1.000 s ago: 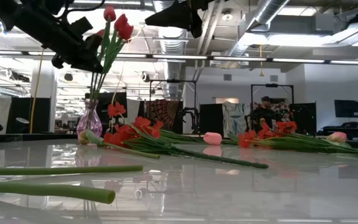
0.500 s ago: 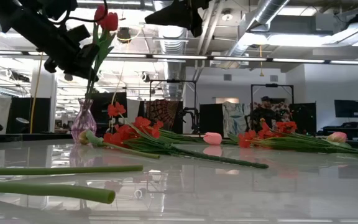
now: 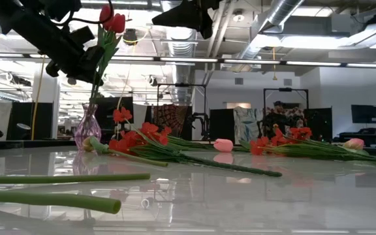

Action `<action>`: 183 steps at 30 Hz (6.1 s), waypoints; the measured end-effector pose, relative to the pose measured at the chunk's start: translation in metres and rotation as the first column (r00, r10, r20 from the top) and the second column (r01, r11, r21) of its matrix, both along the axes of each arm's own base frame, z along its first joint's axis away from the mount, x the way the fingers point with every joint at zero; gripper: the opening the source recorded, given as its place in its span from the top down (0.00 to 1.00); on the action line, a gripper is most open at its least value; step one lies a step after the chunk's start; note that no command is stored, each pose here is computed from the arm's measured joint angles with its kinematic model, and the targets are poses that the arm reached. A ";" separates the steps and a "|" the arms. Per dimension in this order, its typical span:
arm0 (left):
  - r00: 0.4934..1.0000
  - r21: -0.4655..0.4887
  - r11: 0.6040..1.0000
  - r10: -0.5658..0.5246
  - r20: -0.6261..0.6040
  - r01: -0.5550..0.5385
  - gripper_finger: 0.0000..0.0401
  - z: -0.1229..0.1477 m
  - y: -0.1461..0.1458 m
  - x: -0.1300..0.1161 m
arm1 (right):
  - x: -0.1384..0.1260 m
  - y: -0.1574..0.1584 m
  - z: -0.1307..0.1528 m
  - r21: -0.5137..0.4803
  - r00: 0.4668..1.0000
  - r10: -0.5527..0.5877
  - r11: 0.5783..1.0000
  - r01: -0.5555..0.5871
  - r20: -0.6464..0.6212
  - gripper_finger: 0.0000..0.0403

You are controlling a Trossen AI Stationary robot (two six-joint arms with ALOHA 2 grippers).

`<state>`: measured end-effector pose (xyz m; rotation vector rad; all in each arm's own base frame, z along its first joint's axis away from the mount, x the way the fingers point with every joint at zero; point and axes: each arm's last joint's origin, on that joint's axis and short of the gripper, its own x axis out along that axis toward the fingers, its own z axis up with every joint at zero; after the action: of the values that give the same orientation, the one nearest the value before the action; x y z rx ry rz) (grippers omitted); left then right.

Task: Sort flowers into vase by color
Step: Put the red tulip into the purple vase, then adjust the purple vase

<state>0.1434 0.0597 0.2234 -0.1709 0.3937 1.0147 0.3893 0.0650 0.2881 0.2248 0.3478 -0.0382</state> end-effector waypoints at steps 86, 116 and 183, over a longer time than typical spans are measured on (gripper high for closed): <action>0.389 -0.291 0.694 -0.646 -0.657 0.659 0.56 -0.001 0.004 0.081 | -0.011 0.018 -0.015 0.009 0.986 0.002 1.000 0.000 -0.169 0.29; 0.086 -0.496 0.600 -0.686 -0.722 0.627 0.56 -0.069 0.044 0.142 | -0.022 0.036 -0.024 -0.120 0.964 0.004 0.992 -0.037 -0.267 0.29; 0.748 0.296 0.764 -0.635 0.191 0.573 0.74 0.002 0.052 0.006 | -0.021 0.020 -0.007 -0.111 0.981 -0.069 0.993 0.050 -0.179 0.29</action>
<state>0.1495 0.1120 0.2258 0.0221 0.0530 0.3611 0.3679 0.0853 0.2812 0.1266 0.5209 -0.1366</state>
